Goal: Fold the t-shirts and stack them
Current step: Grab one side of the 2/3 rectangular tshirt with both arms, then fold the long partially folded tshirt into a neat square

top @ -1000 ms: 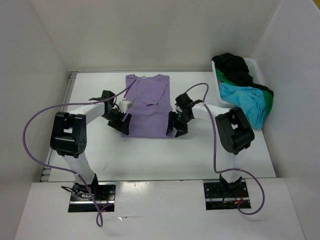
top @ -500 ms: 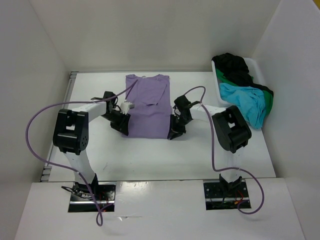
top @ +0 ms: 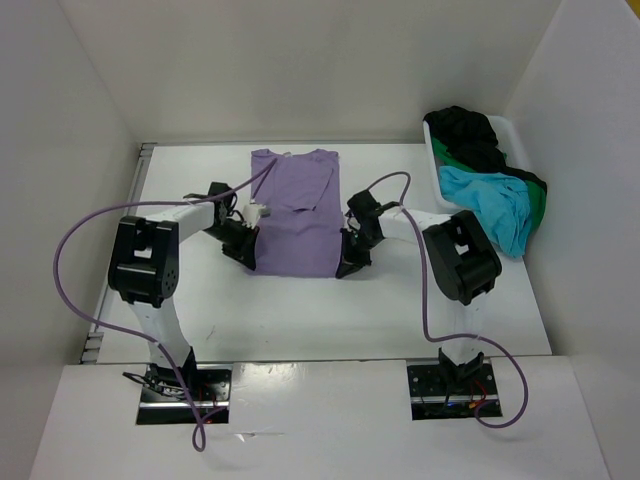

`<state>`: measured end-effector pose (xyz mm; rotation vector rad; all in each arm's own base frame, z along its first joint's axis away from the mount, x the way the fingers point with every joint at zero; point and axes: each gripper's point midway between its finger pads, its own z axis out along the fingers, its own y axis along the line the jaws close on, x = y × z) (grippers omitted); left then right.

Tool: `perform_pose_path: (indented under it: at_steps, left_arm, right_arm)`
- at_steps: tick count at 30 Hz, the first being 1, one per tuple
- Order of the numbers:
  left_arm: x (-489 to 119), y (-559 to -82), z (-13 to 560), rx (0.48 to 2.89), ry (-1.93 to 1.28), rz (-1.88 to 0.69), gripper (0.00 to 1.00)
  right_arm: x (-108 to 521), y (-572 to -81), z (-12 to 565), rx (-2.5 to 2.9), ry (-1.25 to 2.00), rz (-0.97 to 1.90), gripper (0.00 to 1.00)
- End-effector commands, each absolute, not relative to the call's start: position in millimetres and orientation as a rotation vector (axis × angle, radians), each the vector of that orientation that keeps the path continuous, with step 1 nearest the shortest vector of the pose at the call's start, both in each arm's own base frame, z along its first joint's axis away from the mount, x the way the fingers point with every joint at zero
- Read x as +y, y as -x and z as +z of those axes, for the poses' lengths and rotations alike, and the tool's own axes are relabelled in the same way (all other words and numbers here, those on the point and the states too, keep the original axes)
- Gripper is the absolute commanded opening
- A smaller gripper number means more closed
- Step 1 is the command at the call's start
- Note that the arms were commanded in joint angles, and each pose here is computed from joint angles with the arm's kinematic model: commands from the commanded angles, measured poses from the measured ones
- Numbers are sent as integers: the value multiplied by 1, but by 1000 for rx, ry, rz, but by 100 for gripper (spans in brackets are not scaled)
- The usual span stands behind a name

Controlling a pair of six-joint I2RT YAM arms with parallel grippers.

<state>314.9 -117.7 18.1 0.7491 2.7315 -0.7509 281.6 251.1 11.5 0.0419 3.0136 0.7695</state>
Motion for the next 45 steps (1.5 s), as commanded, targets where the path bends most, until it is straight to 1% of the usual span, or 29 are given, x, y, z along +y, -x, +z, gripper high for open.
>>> perform_pose_path:
  at_steps: [1,5,10,12,15,16,18,22,24,28,30,31,32,33,35,37,40,45]
  left_arm:
    - [-118,-311,41,2660,-885,-693,0]
    - [-114,-285,47,2682,-1049,-609,0]
    - [-115,-253,64,2683,-1249,-568,0]
    - [-113,-249,76,2667,-1263,-549,0]
    - [-110,-227,91,2681,-1311,-584,0]
    - [-110,-227,97,2675,-1310,-581,0]
    - [-109,-225,114,2650,-1325,-573,0]
    - [-107,-201,139,2674,-1356,-640,0]
    - [-104,-202,143,2721,-1278,-595,0]
    - [-107,-206,154,2698,-1233,-580,0]
    - [-118,-221,164,2653,-1225,-622,0]
    - [-117,-232,160,2682,-1169,-663,0]
    - [-126,-246,171,2631,-1142,-718,0]
    - [-128,-255,173,2632,-1106,-755,0]
    - [-131,-274,164,2673,-1028,-828,0]
    - [-131,-294,159,2679,-1010,-828,0]
    - [-129,-317,151,2699,-923,-892,0]
    - [-118,-373,160,2629,-773,-942,0]
  right_arm:
    - [243,-297,37,2913,9,681,0]
    - [238,-278,54,2901,37,662,0]
    - [243,-236,81,2885,122,672,0]
    - [249,-218,89,2899,149,683,0]
    - [254,-198,110,2879,179,708,0]
    - [255,-193,115,2876,168,708,0]
    - [258,-181,131,2850,177,745,0]
    - [266,-153,156,2839,174,839,0]
    - [270,-148,175,2803,175,899,0]
    - [277,-154,209,2714,179,970,0]
    - [282,-160,204,2730,201,949,0]
    - [281,-172,204,2722,182,936,0]
    - [281,-179,202,2718,206,917,0]
    - [281,-187,192,2743,203,888,0]
    - [277,-212,193,2719,162,870,0]
    - [277,-235,191,2700,156,865,0]
    - [271,-268,186,2688,117,873,0]
    - [265,-313,177,2677,74,843,0]
